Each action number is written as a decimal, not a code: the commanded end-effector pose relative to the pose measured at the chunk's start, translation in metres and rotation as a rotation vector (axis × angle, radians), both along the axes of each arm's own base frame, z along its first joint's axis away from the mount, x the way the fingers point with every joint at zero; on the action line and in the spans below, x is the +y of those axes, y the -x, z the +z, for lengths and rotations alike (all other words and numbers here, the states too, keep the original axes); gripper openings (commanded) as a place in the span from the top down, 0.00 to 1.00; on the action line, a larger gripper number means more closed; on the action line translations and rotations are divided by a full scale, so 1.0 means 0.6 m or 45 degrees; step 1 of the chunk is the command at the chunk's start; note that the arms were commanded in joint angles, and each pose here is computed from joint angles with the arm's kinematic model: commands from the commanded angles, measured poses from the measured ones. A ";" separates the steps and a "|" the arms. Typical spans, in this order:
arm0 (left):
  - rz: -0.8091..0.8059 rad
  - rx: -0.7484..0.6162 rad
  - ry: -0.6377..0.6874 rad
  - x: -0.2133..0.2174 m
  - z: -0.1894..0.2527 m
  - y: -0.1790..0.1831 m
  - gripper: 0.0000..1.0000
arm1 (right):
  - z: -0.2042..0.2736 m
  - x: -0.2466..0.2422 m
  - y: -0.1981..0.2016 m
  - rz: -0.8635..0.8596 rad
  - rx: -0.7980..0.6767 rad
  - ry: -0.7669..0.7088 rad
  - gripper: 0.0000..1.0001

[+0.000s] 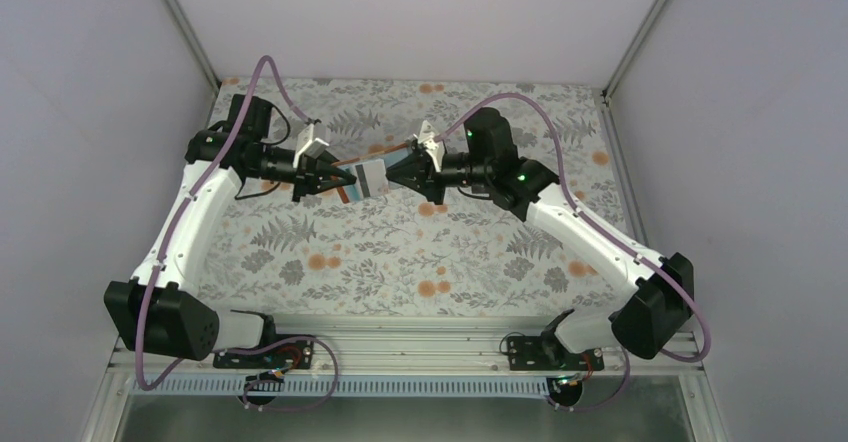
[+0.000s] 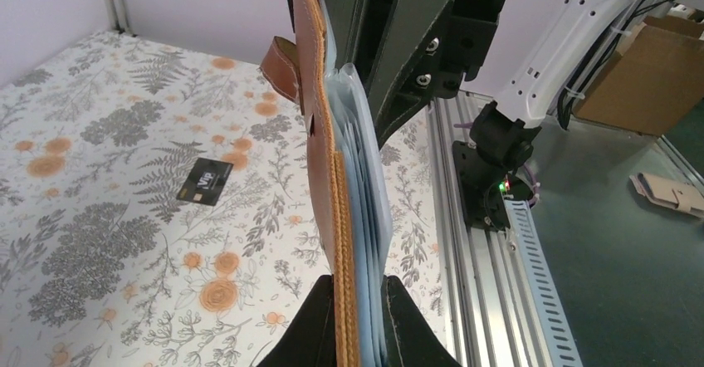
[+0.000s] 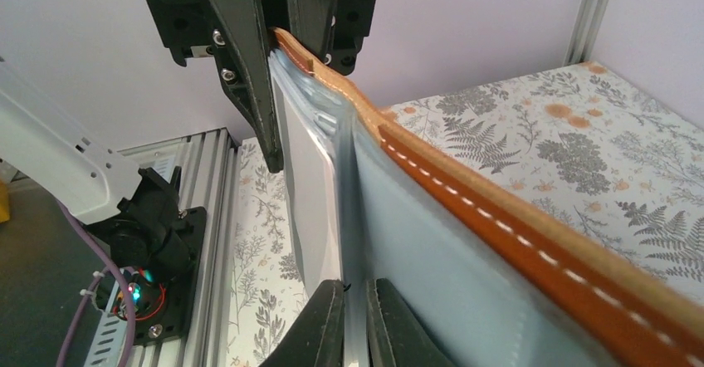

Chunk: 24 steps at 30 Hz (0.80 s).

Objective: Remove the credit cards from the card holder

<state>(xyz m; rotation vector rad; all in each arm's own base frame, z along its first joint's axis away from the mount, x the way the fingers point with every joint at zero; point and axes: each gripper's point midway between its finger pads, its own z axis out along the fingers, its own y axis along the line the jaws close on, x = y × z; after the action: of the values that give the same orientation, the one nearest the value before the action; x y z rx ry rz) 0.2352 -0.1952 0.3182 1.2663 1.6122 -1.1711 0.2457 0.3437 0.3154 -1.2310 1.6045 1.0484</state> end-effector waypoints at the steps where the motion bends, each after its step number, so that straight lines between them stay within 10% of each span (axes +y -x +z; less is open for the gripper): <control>1: -0.081 -0.056 0.101 -0.008 0.027 0.018 0.98 | 0.006 0.003 -0.025 -0.084 -0.031 -0.021 0.89; 24: -0.073 -0.037 0.105 -0.009 0.025 0.015 0.96 | 0.045 0.017 0.025 0.080 -0.083 -0.123 0.96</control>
<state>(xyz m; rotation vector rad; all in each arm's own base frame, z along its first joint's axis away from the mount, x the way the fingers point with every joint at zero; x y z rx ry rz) 0.2363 -0.1924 0.3176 1.2659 1.6082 -1.1601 0.2350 0.3586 0.3143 -1.2620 1.5754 1.1291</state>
